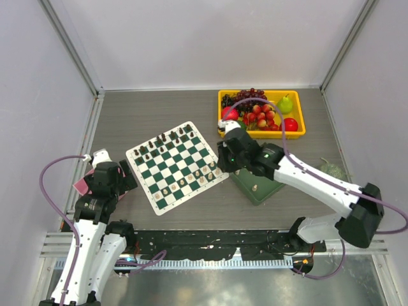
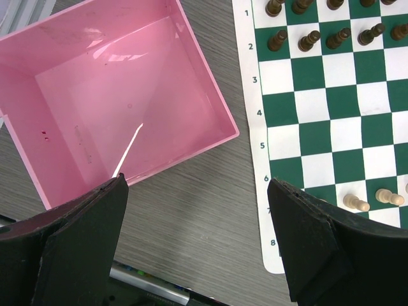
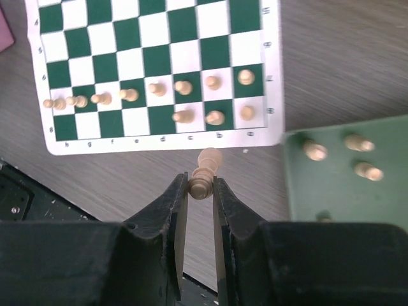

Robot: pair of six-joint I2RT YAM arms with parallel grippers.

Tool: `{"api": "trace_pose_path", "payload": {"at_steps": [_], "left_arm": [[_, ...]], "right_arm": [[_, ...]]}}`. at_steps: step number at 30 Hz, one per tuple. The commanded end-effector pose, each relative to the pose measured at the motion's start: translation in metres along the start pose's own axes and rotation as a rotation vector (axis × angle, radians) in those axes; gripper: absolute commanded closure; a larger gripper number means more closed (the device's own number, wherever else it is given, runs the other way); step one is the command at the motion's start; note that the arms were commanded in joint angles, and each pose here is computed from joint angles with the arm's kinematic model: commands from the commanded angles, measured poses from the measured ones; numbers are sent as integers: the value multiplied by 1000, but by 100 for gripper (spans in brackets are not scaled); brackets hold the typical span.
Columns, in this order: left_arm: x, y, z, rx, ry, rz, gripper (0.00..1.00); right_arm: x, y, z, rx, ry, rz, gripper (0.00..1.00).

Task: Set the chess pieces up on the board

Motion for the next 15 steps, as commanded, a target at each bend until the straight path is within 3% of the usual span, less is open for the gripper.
{"api": "trace_pose_path", "payload": {"at_steps": [1, 8, 15], "left_arm": [[-2, 3, 10, -52, 19, -18, 1], [-2, 3, 10, -50, 18, -16, 1], [-1, 3, 10, -55, 20, -15, 1]], "right_arm": [[39, -21, 3, 11, 24, 80, 85], [90, -54, -12, 96, 109, 140, 85], [98, -82, -24, 148, 142, 116, 85]]}}
Point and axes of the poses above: each gripper's point midway between its finger pads, its own y axis back along the fingers, its own x axis along the line the jaws close on, z = x × y, the point moved 9 cm from there along y, back along the fingers, and after that the axes turned 2 degrees about -y, right-handed, at the moved point
